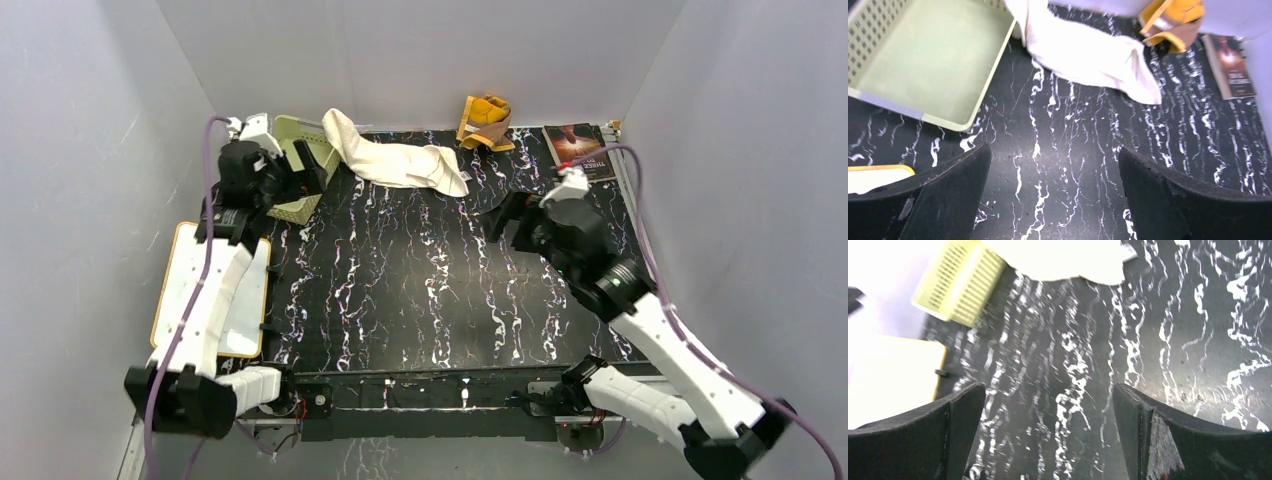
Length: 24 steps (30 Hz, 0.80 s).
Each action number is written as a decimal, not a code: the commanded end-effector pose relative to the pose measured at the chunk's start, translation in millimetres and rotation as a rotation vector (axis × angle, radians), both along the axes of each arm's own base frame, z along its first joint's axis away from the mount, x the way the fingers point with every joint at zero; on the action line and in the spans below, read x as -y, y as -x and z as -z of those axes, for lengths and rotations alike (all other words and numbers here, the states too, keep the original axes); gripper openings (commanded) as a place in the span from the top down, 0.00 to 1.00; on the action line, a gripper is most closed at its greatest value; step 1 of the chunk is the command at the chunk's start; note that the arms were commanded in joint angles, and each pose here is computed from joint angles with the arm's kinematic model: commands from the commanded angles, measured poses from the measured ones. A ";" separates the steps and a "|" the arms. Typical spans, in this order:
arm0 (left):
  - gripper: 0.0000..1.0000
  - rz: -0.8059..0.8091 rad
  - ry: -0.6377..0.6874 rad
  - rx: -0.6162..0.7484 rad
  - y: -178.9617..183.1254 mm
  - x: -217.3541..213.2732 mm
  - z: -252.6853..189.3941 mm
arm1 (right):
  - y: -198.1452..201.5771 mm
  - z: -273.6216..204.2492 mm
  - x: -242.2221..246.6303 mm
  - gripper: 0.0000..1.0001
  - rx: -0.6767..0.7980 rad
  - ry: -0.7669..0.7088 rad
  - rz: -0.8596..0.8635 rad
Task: Roll the towels
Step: Pick up the towel at the corner of the board.
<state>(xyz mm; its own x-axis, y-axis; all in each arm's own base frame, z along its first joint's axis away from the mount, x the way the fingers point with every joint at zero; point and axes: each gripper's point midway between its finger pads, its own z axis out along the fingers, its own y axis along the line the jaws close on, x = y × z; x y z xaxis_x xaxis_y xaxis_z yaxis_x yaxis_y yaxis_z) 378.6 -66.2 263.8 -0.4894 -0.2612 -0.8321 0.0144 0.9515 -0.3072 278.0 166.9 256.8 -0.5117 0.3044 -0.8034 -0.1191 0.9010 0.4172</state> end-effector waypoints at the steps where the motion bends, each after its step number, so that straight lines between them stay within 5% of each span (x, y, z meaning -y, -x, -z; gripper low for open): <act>1: 0.02 0.058 -0.034 0.062 29.6 0.7 -24.5 | 7.8 -41.7 6.4 0.02 0.150 -0.133 0.027; 7: 0.02 0.118 -0.030 0.117 32.8 8.8 -32.7 | 29.5 -42.8 12.6 0.02 0.257 -0.171 -0.035; 12: 0.02 0.148 -0.080 0.169 11.6 10.1 -51.5 | 4.7 -55.9 9.2 0.02 0.364 -0.079 -0.033; 18: 0.02 0.162 -0.128 0.028 -59.4 13.2 -43.3 | -52.1 -64.6 -41.7 0.02 0.305 0.131 -0.201; 24: 0.02 0.161 -0.186 -0.078 -139.2 9.8 26.4 | -58.1 -51.4 -73.1 0.02 0.272 0.115 -0.336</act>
<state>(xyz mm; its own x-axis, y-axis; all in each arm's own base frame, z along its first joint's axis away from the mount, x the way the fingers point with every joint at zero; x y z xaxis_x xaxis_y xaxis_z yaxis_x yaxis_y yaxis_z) 491.1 -79.4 289.0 -0.4921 -0.0742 -0.8673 0.1505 0.9741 -0.1687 351.0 227.9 292.5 -0.3842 0.0937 -0.9185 -0.3779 0.8917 0.2491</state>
